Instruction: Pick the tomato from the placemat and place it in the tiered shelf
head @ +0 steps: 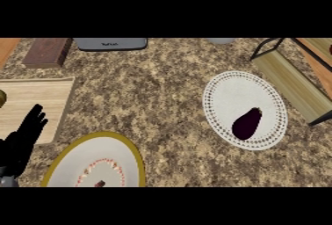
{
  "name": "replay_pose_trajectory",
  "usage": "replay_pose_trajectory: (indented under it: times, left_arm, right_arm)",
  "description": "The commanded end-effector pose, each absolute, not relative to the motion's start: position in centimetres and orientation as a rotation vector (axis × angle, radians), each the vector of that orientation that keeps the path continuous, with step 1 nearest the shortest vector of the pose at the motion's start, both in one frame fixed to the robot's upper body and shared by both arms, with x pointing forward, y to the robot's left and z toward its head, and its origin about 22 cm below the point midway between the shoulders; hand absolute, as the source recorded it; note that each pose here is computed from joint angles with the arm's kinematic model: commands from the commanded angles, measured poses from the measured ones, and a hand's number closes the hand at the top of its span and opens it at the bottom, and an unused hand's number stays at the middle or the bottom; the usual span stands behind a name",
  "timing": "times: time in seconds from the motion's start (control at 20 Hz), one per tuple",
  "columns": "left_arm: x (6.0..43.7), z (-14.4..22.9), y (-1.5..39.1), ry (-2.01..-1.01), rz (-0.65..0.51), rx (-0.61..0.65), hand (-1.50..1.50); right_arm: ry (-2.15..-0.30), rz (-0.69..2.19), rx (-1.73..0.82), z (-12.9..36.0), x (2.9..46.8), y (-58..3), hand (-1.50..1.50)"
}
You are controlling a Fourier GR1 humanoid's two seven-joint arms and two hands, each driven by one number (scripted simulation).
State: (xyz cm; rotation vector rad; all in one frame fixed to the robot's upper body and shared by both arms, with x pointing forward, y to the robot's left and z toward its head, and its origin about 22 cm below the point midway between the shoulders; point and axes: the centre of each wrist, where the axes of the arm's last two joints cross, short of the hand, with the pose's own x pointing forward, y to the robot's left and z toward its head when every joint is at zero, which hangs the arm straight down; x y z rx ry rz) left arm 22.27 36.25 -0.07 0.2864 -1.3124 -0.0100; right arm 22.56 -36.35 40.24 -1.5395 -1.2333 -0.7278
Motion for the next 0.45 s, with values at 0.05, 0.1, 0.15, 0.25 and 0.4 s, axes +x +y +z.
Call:
replay_pose_trajectory:
  times: [0.05, 0.1, 0.15, 0.25, 0.4]
  left_arm:
    - [20.6, -1.0, 37.3, -1.289, 0.017, 0.304, 0.00]
    - [21.4, -0.1, 37.1, -1.289, -0.002, 0.306, 0.00]
    - [20.9, -0.3, 37.7, -1.280, -0.003, 0.334, 0.00]
    - [20.5, -0.5, 37.6, -1.279, 0.024, 0.318, 0.00]
    - [20.6, -0.7, 37.4, -1.274, 0.029, 0.336, 0.00]
  right_arm:
    - [-1.097, -0.768, -1.542, 41.7, 15.7, -35.0, -1.50]
    - [-1.070, -0.749, -1.531, 41.3, 15.3, -35.2, -1.50]
    - [-1.068, -0.724, -1.547, 41.3, 14.4, -35.1, -1.50]
    - [-1.096, -0.718, -1.543, 41.0, 12.8, -34.4, -1.50]
    - [-1.106, -0.724, -1.575, 41.3, 9.9, -35.0, -1.50]
